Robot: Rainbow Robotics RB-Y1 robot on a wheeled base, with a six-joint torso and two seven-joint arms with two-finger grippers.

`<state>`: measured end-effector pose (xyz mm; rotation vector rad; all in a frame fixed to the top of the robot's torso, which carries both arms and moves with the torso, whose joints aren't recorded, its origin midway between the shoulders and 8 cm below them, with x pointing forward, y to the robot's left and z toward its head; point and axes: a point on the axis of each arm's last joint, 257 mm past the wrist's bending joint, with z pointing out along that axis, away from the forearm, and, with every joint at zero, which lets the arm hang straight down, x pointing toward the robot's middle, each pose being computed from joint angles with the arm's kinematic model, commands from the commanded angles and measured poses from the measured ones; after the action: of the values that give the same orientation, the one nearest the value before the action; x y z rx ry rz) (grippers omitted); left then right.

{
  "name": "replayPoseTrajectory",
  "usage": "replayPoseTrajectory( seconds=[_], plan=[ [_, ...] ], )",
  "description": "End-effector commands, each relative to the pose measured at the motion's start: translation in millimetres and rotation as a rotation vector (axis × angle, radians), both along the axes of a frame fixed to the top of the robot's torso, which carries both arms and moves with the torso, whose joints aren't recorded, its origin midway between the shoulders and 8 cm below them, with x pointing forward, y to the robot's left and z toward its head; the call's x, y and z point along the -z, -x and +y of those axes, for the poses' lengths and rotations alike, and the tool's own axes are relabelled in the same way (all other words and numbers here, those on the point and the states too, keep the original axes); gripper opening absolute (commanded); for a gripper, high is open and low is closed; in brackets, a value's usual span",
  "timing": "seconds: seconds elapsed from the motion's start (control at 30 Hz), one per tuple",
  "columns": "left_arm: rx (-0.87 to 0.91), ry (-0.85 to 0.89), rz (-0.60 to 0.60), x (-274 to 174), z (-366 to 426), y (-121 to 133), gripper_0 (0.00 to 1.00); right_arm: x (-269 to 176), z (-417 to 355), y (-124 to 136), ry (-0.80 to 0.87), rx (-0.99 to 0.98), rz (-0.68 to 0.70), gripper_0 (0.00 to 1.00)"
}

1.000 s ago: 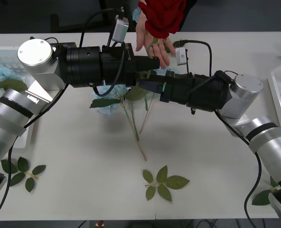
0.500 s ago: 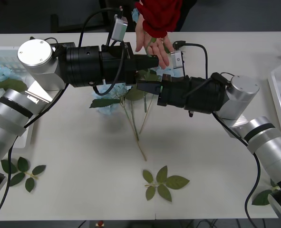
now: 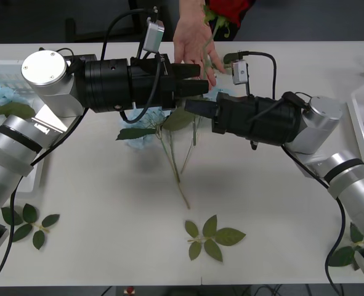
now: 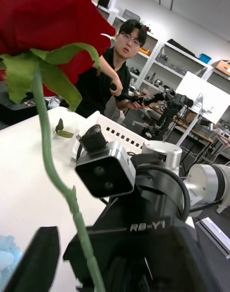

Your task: Place the red flowers into the right box and the blue flowers into the left box. If a person shows an open palm, hand one flower to the person first, then continue sorting.

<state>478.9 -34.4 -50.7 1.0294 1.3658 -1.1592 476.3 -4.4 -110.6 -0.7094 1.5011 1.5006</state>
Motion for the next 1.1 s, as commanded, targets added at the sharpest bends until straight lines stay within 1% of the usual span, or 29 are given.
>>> replayPoseTrajectory(
  seconds=[0.03, 0.27, 0.3, 0.5, 0.6, 0.7, 0.8, 0.9, 0.97, 1.1],
  plan=[
    [0.006, 0.010, -0.020, -12.8, 6.4, 1.8, 1.00, -8.4, -36.2, -11.9, 0.021, 0.059, -0.065, 0.00],
    [0.007, 0.012, -0.019, -12.8, 5.5, 2.1, 1.00, -19.8, -80.0, -41.5, 0.032, 0.189, -0.085, 0.00],
    [0.007, 0.012, -0.019, -12.8, 5.5, 2.1, 1.00, -29.6, -88.6, -50.5, 0.020, 0.227, -0.099, 0.00],
    [0.008, 0.018, -0.015, -14.1, 7.1, 2.3, 1.00, -77.8, -112.2, -86.0, 0.087, 0.413, -0.279, 0.00],
    [0.001, 0.012, -0.014, -12.4, 10.5, 0.7, 1.00, -96.2, -110.6, -95.8, 0.111, 0.478, -0.348, 0.00],
    [-0.016, -0.006, -0.010, -7.5, 19.1, -5.4, 1.00, -117.2, -105.5, -105.7, 0.154, 0.552, -0.446, 0.00],
    [-0.050, -0.051, 0.006, 7.2, 37.0, -16.3, 1.00, -133.8, -97.2, -114.4, 0.161, 0.609, -0.483, 0.00],
    [-0.080, -0.117, 0.017, 25.0, 56.0, -23.9, 1.00, -145.1, -85.1, -121.6, 0.158, 0.639, -0.491, 0.00],
    [-0.103, -0.153, 0.062, 35.1, 68.7, -27.9, 1.00, -149.7, -72.9, -125.6, 0.164, 0.650, -0.501, 0.00],
    [-0.155, -0.242, 0.214, 56.5, 98.9, -32.5, 1.00, -164.5, -44.8, -133.4, 0.134, 0.687, -0.497, 0.00]
  ],
)
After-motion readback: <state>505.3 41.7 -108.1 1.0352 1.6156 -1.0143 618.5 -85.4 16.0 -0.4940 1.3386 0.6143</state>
